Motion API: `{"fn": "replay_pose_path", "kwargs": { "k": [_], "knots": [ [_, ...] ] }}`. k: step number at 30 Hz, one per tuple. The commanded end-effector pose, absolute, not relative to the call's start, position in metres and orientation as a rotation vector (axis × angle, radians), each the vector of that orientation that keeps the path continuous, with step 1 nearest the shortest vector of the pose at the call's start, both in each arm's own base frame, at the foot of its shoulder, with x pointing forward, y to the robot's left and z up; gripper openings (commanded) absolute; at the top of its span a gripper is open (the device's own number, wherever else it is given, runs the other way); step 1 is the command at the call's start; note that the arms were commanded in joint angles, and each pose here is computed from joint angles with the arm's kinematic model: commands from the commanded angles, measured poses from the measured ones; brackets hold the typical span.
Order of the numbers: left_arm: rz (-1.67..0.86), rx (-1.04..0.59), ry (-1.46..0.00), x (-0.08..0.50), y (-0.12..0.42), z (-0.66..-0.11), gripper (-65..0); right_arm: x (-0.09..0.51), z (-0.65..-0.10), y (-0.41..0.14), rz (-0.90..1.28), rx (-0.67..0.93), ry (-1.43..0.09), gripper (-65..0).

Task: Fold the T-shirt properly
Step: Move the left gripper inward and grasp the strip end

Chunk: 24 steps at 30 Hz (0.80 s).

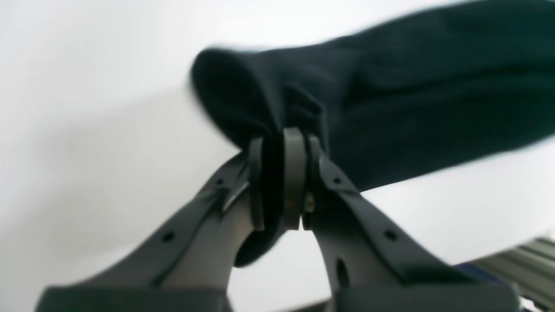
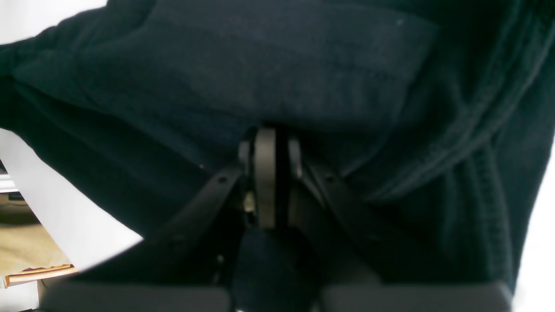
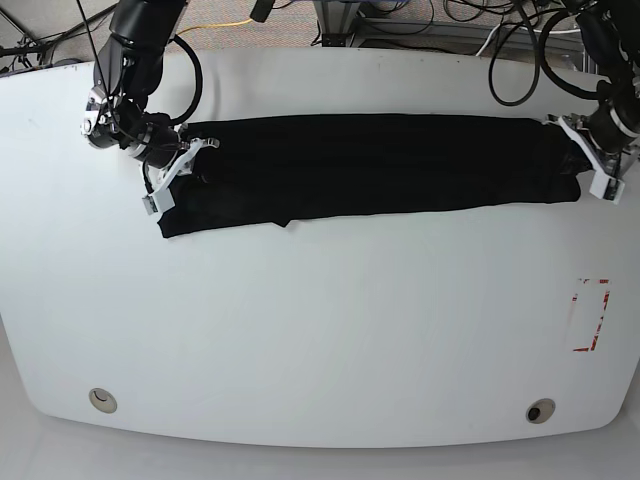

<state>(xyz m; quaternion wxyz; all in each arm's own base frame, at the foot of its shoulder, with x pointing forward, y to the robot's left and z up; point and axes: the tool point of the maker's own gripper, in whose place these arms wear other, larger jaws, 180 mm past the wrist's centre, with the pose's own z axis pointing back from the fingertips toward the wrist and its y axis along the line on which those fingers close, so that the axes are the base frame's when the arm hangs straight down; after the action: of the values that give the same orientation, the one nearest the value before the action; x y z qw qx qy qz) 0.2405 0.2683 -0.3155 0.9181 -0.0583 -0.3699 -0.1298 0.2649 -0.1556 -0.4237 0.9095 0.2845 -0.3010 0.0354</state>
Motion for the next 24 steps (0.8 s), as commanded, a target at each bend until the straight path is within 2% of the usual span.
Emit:
{"fn": "replay_pose_path", "kwargs": {
  "k": [1, 10, 18, 24],
  "knots": [
    [-0.344, -0.168, -0.818, 0.257, 0.238, -0.304, -62.2, 0.257, -0.432, -0.158, 0.090, 0.550, -0.565, -60.9],
    [-0.460, -0.376, -0.850, 0.276, 0.145, -0.308, -62.1, 0.251, -0.435, -0.157, 0.086, 0.555, -0.554, -60.9],
    [-0.515, -0.472, -0.881, 0.285, 0.100, -0.301, -62.1, 0.252, -0.433, -0.149, 0.086, 0.565, -0.563, -60.9],
    [-0.602, -0.461, -0.824, 0.280, 0.073, -0.313, -62.1, 0.256, -0.428, -0.148, 0.091, 0.568, -0.581, -60.9]
  ]
}}
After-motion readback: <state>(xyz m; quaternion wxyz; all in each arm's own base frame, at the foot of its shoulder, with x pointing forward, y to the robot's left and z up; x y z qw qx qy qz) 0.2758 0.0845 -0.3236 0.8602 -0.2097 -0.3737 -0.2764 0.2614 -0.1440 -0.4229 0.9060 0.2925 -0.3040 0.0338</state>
